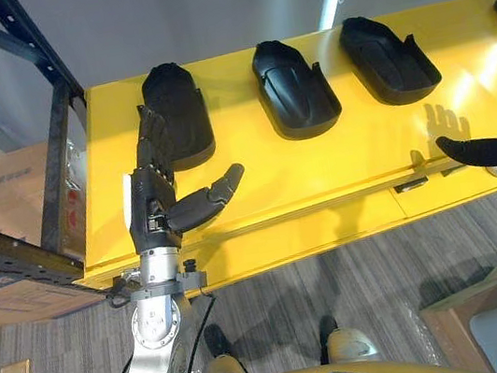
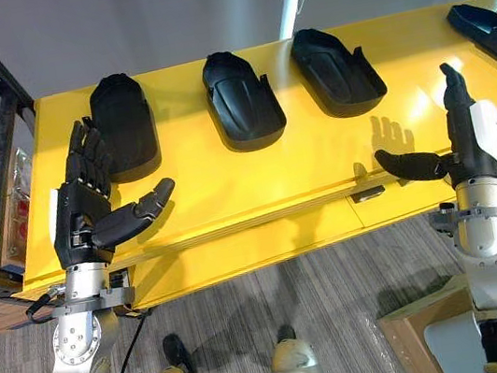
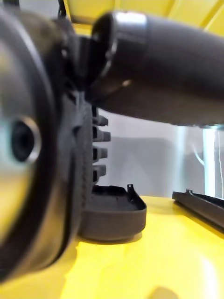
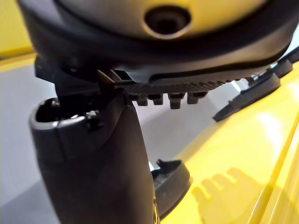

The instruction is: Walk over and take three plastic housings, then place them on the shelf

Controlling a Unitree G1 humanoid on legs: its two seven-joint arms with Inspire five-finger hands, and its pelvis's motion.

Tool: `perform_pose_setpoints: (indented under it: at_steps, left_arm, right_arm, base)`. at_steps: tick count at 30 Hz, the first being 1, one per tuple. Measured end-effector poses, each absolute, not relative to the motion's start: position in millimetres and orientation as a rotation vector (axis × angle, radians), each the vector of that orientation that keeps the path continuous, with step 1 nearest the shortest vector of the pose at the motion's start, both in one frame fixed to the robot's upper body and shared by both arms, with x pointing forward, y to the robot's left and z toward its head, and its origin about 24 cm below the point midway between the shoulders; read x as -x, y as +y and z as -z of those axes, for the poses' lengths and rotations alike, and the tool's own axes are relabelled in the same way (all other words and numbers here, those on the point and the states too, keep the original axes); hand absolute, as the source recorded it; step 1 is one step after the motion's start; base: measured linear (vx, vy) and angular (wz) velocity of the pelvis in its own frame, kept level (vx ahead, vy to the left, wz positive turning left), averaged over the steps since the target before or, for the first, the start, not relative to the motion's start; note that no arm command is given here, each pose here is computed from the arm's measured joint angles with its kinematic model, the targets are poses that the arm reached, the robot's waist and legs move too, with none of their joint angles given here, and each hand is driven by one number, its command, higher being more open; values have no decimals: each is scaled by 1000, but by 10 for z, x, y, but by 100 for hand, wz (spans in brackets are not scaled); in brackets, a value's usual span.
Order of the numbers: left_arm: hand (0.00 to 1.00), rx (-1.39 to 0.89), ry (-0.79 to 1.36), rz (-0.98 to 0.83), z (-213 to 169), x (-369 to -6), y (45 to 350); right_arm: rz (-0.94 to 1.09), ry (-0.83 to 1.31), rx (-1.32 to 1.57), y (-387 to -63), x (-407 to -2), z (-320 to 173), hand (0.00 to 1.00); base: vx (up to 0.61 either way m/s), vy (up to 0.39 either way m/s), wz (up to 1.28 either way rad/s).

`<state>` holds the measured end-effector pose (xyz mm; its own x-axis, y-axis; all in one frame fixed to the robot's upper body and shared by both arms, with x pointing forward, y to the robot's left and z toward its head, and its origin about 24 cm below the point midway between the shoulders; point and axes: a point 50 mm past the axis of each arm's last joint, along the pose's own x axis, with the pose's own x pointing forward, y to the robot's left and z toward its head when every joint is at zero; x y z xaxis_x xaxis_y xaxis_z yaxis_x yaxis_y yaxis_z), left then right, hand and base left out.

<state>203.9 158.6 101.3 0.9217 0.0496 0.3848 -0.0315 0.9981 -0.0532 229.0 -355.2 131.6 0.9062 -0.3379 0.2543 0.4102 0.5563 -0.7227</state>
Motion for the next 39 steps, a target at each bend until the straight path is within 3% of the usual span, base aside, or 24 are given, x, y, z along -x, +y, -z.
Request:
perform_pose_setpoints:
  at_steps: [7, 16, 39]
  left_arm:
    - [100, -6, -405, -5, -1038, -2055, 1639]
    - [100, -31, -390, -9, -1003, -2117, 1712]
    - [100, -38, -416, -53, -1024, -2231, 1764]
  right_arm:
    - [279, -22, 772, -3637, -2590, -1387, 100]
    - [214, -70, 623, -3598, -2836, -1498, 100]
    - [265, -100, 508, -3627, -3180, -1781, 100]
  base:
    - [-13, -1, 12]
    - [-26, 6, 8]
    - [-2, 1, 1]
